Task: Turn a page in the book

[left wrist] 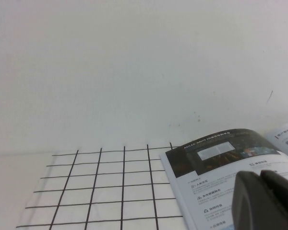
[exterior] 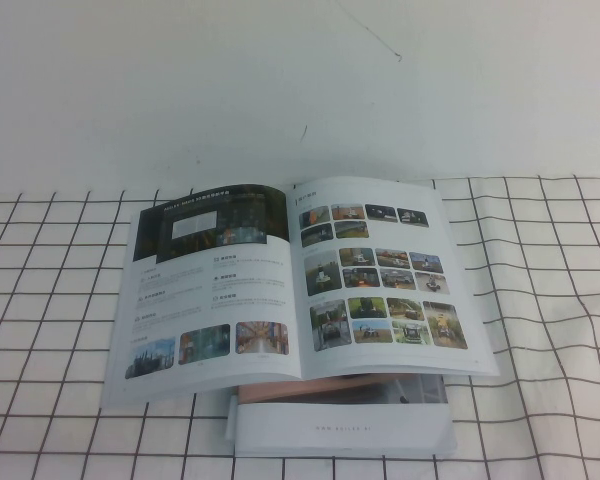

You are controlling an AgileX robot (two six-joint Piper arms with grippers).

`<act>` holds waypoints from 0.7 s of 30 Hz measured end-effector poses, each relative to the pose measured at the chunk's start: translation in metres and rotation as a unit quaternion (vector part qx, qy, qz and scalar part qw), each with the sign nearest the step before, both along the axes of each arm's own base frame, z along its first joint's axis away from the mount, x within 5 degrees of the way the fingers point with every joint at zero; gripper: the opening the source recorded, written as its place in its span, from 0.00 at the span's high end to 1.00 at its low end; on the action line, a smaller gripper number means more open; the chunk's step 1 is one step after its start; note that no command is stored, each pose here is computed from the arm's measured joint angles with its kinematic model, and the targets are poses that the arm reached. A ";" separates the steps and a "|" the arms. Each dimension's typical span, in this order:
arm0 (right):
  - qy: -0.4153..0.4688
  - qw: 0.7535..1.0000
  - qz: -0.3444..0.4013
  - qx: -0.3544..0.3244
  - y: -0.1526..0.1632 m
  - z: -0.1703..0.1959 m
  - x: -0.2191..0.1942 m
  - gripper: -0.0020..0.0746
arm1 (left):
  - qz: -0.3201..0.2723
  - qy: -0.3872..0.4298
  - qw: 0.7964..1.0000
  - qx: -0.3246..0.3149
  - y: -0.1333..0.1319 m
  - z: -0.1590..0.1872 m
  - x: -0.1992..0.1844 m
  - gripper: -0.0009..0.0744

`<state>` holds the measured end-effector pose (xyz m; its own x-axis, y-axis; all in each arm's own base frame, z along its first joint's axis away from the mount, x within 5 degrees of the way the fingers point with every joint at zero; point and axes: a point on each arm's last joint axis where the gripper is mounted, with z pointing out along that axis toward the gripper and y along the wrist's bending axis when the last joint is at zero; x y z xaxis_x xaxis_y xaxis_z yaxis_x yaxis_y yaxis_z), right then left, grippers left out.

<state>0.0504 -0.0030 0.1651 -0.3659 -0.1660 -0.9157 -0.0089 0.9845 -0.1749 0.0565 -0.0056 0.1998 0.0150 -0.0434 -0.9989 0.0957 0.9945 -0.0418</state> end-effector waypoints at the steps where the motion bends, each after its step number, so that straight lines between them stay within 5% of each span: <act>1: 0.000 1.000 0.000 0.000 0.000 0.000 0.000 0.98 | 0.000 0.000 1.000 -0.002 0.000 0.000 0.000 0.99; 6: -0.027 1.000 0.000 -0.002 0.000 0.005 0.002 0.98 | 0.000 -0.006 0.999 -0.032 0.000 0.002 0.000 0.99; 12: -0.156 0.988 0.000 -0.010 0.000 0.028 0.006 0.98 | -0.002 -0.080 0.991 -0.108 0.002 0.016 -0.002 0.99; 21: -0.386 0.922 0.000 0.025 0.000 0.070 -0.002 0.98 | -0.014 -0.228 0.959 -0.167 0.006 0.042 -0.011 0.99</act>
